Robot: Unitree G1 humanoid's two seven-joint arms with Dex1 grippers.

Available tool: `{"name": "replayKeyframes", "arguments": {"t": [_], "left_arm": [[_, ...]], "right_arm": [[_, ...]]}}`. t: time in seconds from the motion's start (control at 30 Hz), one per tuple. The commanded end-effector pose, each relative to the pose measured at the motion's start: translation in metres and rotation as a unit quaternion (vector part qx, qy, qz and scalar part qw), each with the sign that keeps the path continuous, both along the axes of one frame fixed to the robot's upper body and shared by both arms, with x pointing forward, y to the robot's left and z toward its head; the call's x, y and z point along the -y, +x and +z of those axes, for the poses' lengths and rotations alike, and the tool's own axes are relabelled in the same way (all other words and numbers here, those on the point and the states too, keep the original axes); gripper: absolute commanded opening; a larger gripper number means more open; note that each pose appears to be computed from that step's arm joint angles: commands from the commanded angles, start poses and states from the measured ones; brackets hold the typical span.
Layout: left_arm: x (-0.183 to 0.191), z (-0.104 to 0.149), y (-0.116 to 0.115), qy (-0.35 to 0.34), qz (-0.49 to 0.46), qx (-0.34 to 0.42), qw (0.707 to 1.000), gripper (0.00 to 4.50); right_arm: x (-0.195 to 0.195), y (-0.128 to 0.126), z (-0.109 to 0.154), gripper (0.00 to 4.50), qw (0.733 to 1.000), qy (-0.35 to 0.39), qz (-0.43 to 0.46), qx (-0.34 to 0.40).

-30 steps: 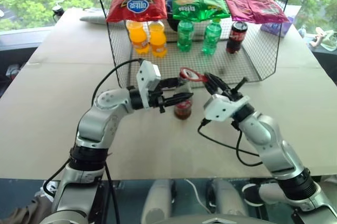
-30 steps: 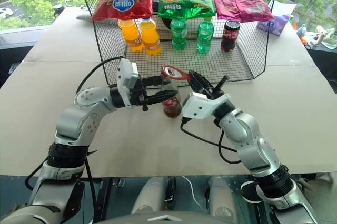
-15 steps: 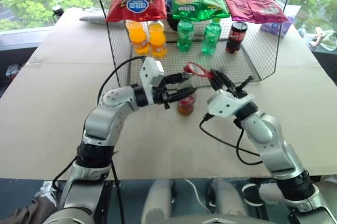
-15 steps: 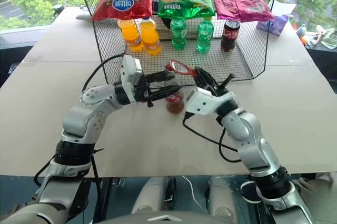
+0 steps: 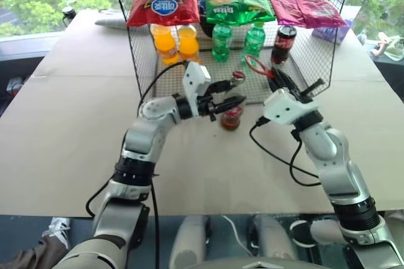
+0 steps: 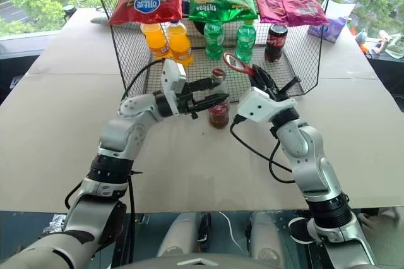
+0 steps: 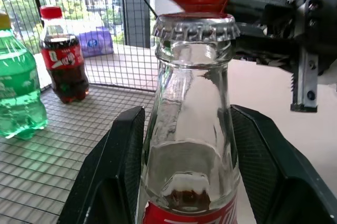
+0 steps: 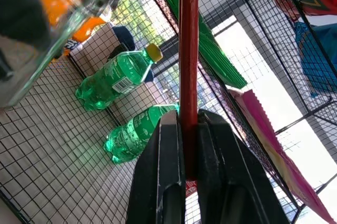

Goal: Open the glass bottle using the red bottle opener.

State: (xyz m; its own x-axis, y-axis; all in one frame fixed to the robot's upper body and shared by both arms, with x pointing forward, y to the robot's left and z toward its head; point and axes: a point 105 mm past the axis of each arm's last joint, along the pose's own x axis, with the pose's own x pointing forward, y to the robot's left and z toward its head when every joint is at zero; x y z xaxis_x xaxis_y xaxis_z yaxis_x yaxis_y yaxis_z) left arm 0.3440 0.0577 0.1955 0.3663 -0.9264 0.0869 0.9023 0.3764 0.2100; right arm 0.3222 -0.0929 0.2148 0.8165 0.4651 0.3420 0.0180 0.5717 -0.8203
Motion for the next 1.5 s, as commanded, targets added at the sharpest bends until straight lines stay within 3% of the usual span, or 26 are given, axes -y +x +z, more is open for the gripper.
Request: {"name": "replayKeyframes", "arguments": {"t": [0.03,0.33,0.83,1.1,1.5], "left_arm": [[0.004,0.013,0.0,-0.003,-0.005,0.037,0.999,1.99],[0.002,0.006,-0.002,0.003,-0.005,0.032,0.999,1.99],[-0.005,0.006,-0.004,0.008,0.002,0.033,0.999,1.99],[-0.004,0.008,-0.003,0.008,0.005,0.035,0.999,1.99],[0.002,0.008,-0.002,0.01,0.002,0.039,0.999,1.99]], "right_arm": [[-0.002,-0.001,0.002,0.0,1.0,0.001,0.0,0.01],[-0.013,-0.002,-0.017,0.0,1.0,-0.012,0.011,-0.009],[-0.026,-0.012,-0.022,0.0,0.999,-0.008,0.032,-0.012],[-0.032,-0.009,-0.044,0.0,0.998,-0.052,0.011,-0.02],[-0.032,-0.002,-0.049,0.0,0.995,-0.094,-0.026,-0.004]]}}
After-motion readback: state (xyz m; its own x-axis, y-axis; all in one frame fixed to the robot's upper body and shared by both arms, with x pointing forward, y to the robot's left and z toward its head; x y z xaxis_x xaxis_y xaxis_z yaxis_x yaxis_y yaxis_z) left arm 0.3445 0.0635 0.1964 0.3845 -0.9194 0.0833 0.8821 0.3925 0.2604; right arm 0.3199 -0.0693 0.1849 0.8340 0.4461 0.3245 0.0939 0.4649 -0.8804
